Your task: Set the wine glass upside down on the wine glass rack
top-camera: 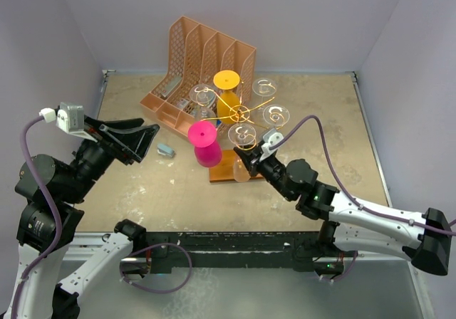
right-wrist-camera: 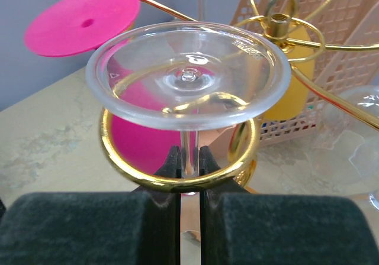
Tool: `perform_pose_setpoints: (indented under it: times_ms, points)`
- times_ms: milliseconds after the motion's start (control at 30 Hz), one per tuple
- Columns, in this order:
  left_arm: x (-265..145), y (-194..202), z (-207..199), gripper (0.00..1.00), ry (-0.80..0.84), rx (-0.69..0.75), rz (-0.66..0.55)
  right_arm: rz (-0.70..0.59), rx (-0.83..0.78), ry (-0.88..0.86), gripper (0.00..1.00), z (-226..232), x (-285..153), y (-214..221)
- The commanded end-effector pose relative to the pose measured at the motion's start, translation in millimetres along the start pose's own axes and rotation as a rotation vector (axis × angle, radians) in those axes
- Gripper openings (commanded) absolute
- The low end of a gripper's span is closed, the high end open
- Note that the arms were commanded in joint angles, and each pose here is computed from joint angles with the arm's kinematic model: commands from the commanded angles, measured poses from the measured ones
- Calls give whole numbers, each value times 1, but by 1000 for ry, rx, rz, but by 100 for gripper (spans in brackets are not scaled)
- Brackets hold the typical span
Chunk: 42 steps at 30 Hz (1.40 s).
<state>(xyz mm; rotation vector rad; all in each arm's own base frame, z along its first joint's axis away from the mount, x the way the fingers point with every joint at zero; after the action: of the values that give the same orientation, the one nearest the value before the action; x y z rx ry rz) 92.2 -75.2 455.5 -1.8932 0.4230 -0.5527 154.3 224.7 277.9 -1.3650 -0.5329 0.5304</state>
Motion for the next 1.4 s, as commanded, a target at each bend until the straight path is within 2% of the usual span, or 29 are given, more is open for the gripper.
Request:
perform_pose_setpoints:
  times_ms: [0,367,600,800,867,1067,1367]
  points:
    - [-3,-10,-2,57,0,28,-41,-114,24,-92,0,8,-4,-31]
    - [-2,-9,-1,57,-7,25,-39,-156,64,-166,0,10,-20,-40]
    - [-1,-8,0,57,-13,26,-40,-159,113,-109,0,4,-26,-40]
    - [0,-8,4,57,-63,22,-27,-116,135,30,0,-6,-20,-26]
    - [1,-8,6,58,-94,15,-18,-92,112,76,4,-9,-17,-21]
    - [-1,-9,9,60,-117,33,-24,-34,103,69,14,-5,-10,-9]
    - [-5,-10,12,61,-152,47,-42,-39,159,21,48,-1,-16,-15]
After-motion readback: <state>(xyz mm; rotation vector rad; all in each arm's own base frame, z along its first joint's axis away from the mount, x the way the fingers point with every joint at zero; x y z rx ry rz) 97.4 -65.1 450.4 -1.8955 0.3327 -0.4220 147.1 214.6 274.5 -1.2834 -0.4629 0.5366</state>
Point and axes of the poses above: each gripper's point midway between its finger pads, its own x axis out along the fingers, its own z axis along the line the jaws close on, y = z × x, the point moved 9 cm from there along -x, back along the fingers, and after that the axes turned 6 degrees about x, right-handed, at the moved point
